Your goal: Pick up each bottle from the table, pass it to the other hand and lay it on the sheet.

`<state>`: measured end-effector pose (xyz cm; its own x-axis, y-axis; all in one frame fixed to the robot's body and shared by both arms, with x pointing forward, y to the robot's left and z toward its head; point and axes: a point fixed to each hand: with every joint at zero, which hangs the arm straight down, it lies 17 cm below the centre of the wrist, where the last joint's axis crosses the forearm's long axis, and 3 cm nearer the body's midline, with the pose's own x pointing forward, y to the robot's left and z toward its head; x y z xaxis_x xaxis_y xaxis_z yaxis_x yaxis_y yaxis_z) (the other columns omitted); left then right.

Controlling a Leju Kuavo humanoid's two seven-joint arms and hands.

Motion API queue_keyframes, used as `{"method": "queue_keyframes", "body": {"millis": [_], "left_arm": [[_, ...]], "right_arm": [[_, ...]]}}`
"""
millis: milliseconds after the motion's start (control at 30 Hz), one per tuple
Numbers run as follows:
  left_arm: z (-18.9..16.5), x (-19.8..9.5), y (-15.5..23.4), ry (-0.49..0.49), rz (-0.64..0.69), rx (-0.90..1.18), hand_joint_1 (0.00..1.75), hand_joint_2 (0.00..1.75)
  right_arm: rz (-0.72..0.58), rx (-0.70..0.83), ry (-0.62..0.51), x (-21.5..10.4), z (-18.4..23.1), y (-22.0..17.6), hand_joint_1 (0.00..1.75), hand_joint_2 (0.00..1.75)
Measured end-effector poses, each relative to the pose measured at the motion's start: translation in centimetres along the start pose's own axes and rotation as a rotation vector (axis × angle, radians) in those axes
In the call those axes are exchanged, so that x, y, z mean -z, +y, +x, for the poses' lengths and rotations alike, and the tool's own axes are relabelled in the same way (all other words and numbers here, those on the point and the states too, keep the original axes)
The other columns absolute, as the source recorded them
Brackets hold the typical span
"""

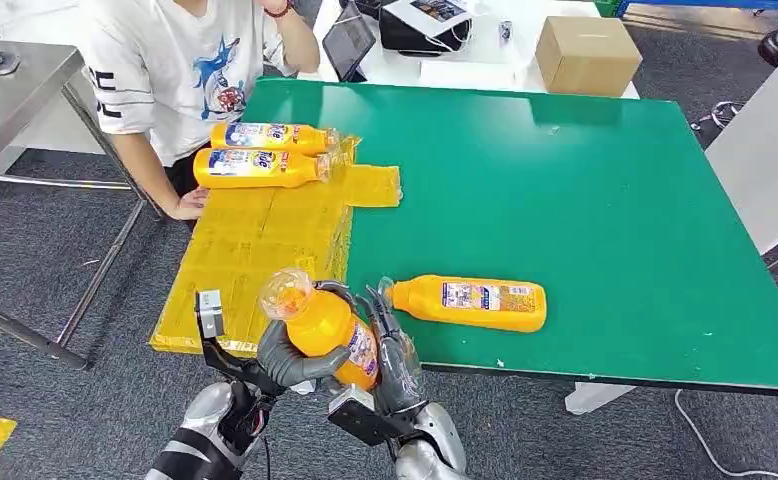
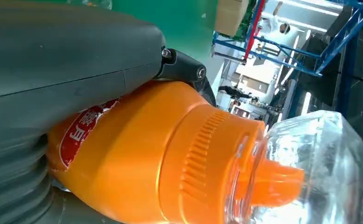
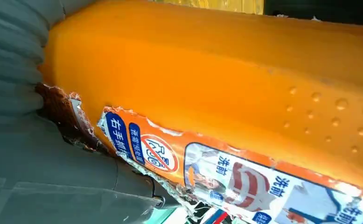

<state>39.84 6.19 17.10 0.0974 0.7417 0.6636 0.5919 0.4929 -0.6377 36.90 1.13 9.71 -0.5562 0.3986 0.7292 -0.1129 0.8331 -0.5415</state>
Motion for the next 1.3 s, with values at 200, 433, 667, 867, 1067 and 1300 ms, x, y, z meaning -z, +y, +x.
{"method": "queue_keyframes", "body": {"millis": [200, 433, 667, 867, 1067, 1300], "left_arm": [[2.3, 1.1, 1.8, -0.097, 0.072, 0.231, 1.75, 1.75], [21.6, 2.1, 14.0, -0.473, 0.78, 1.042, 1.75, 1.75], [20.6, 3.3, 13.4, -0.445, 0.654, 0.97, 1.75, 1.75], [20.9, 3.1, 13.7, -0.448, 0.669, 0.965, 1.75, 1.75], [20.8, 3.1, 13.7, -0.449, 0.672, 0.961, 1.75, 1.75], [20.9, 3.0, 13.9, -0.45, 0.678, 0.96, 1.75, 1.75]], "right_arm": [[0.01, 0.207, 0.047, 0.2, 0.2, -0.1, 0.0, 0.0], [-0.081, 0.471, -0.104, 4.7, 7.3, -6.5, 0.0, 0.0], [-0.118, 0.47, -0.18, 5.1, 9.3, -8.4, 0.0, 0.0], [-0.129, 0.471, -0.196, 5.2, 9.8, -9.0, 0.0, 0.0], [-0.132, 0.472, -0.199, 5.1, 9.9, -9.1, 0.0, 0.0], [-0.133, 0.473, -0.199, 5.1, 10.0, -9.1, 0.0, 0.0]]}}
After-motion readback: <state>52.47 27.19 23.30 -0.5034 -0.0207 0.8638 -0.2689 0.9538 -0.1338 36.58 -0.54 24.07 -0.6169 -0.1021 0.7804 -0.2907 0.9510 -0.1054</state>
